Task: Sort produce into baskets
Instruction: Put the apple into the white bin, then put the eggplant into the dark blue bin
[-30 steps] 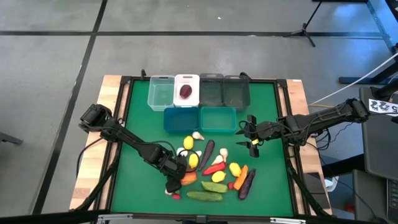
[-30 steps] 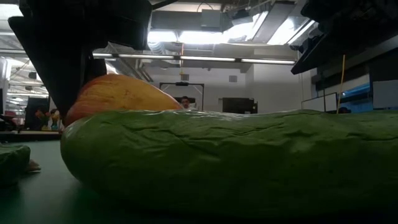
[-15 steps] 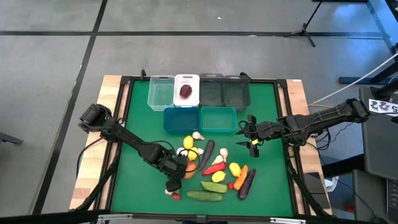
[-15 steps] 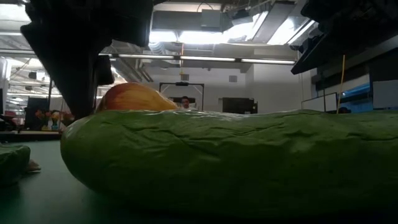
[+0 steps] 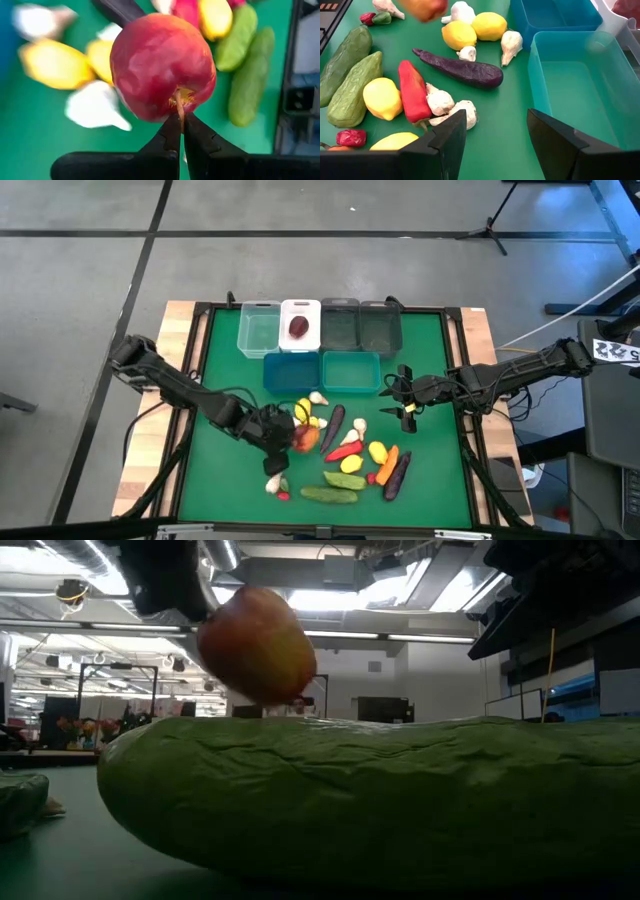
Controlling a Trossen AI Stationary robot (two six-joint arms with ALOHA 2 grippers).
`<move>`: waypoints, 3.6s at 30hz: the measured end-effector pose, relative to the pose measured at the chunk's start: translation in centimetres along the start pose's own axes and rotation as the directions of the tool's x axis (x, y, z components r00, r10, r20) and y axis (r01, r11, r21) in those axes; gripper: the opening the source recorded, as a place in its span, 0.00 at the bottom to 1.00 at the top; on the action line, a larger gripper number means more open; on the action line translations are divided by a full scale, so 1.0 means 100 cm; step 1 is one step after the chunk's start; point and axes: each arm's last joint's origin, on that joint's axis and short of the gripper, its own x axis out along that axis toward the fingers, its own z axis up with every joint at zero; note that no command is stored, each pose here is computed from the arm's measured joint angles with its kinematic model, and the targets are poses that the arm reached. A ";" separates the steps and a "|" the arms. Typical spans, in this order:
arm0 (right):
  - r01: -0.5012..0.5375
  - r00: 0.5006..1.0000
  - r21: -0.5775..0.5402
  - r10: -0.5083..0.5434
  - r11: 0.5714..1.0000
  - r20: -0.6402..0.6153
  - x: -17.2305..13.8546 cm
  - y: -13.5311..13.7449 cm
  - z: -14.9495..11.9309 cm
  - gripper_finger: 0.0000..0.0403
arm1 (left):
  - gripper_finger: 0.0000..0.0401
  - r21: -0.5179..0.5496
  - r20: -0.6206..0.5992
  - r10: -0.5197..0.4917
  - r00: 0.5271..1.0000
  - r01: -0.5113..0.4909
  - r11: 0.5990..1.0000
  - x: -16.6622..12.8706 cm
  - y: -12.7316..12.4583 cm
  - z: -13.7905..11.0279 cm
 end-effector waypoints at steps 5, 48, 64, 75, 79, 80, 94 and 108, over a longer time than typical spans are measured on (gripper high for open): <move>0.000 1.000 0.000 0.000 1.000 0.000 0.000 0.000 0.000 0.52 | 0.00 -0.018 0.087 0.120 0.989 -0.119 0.993 -0.021 0.023 0.014; 0.013 1.000 0.001 -0.013 1.000 -0.011 0.000 -0.001 -0.001 0.52 | 0.00 -0.052 0.034 0.485 0.874 -0.483 0.874 0.009 0.245 0.106; 0.014 1.000 0.000 -0.014 1.000 -0.015 0.000 -0.001 -0.002 0.52 | 0.02 -0.033 -0.008 0.453 0.892 -0.453 0.891 0.023 0.253 0.104; 0.014 1.000 0.000 -0.014 1.000 -0.016 0.000 -0.001 -0.002 0.52 | 0.26 0.013 0.007 0.440 0.898 -0.440 0.898 0.024 0.251 0.105; 0.014 1.000 0.000 -0.014 1.000 -0.016 0.000 -0.001 -0.002 0.52 | 0.37 0.048 0.009 0.436 0.900 -0.436 0.899 0.024 0.249 0.105; 0.014 1.000 0.000 -0.014 1.000 -0.016 0.000 -0.001 -0.002 0.52 | 0.39 0.061 0.009 0.434 0.901 -0.434 0.899 0.025 0.247 0.105; 0.013 1.000 0.000 -0.013 1.000 -0.013 0.000 -0.001 -0.001 0.52 | 0.46 0.380 -0.034 0.253 0.967 -0.222 0.898 0.005 0.161 0.122; 0.012 1.000 -0.002 -0.012 1.000 -0.008 0.000 0.000 -0.001 0.52 | 0.44 0.222 0.282 0.148 0.948 -0.215 0.951 0.031 0.042 0.105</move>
